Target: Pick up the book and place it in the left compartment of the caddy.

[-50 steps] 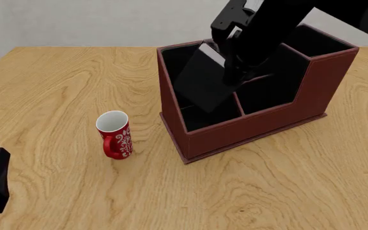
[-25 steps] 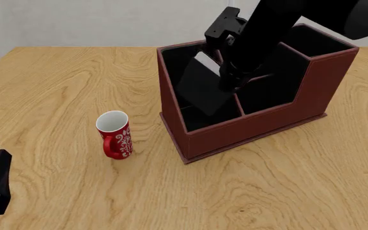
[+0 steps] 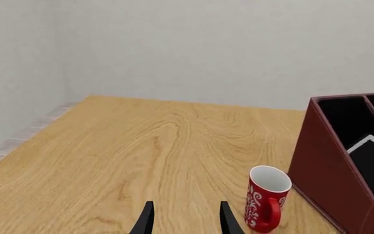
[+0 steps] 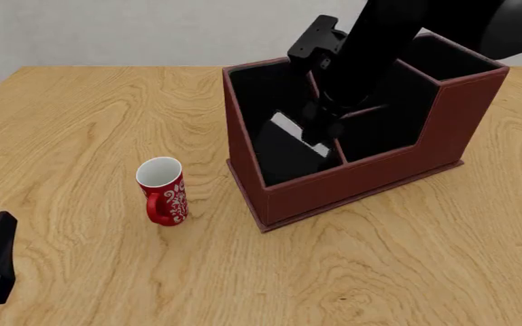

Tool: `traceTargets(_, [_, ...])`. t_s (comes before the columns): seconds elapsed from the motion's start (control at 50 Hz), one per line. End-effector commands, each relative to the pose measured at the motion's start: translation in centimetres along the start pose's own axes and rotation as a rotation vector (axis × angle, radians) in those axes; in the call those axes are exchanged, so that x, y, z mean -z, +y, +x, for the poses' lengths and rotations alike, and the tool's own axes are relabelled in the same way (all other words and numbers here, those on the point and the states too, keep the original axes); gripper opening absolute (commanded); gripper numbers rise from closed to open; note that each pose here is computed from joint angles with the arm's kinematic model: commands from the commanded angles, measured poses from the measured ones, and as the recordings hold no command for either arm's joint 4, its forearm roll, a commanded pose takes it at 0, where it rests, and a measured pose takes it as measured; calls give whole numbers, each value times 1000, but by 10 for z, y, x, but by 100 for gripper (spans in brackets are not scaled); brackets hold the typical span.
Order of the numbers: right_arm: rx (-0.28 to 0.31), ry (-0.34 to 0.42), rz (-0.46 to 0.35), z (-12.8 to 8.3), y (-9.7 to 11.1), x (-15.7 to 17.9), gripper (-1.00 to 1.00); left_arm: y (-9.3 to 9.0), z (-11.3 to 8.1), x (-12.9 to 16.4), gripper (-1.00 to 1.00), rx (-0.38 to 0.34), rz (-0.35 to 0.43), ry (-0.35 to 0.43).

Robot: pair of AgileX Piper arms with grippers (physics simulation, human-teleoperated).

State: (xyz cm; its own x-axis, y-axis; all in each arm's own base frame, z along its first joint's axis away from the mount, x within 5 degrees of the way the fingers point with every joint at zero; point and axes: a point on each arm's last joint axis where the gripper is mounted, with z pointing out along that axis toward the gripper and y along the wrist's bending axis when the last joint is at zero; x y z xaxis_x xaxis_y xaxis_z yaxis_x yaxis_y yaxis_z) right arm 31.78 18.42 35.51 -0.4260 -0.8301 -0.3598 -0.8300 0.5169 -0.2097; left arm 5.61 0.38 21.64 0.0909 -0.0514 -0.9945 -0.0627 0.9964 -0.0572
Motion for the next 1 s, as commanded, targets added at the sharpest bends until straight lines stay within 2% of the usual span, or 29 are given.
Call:
traceTargets(0.02, [-13,1,1,1,0,1,100,0,-4,-1,100,-1,5,0])
traceTargets(0.44, [-12,-9,14,8,-2,11,100,-1,-8,-1,100,1,5,-3])
traceTargets(0.56, [-37,-59,46,11,-3,33,100,-1,-10,-1,100,0,8,-7])
traceTargets(0.66, [-55,-64,66,21,-9,42,100,-1,-9,1,100,-2,13,-10])
traceTargets(0.82, [-89,-83,79,32,-3,58,100,-2,-10,1,100,-3,24,-13])
traceTargets(0.94, [-104,-103,74,37,10,70,100,-2,-11,1,100,-7,34,-15])
traceTargets(1.0, [-115,-108,82,41,9,74,100,-3,-11,2,100,-9,38,-15])
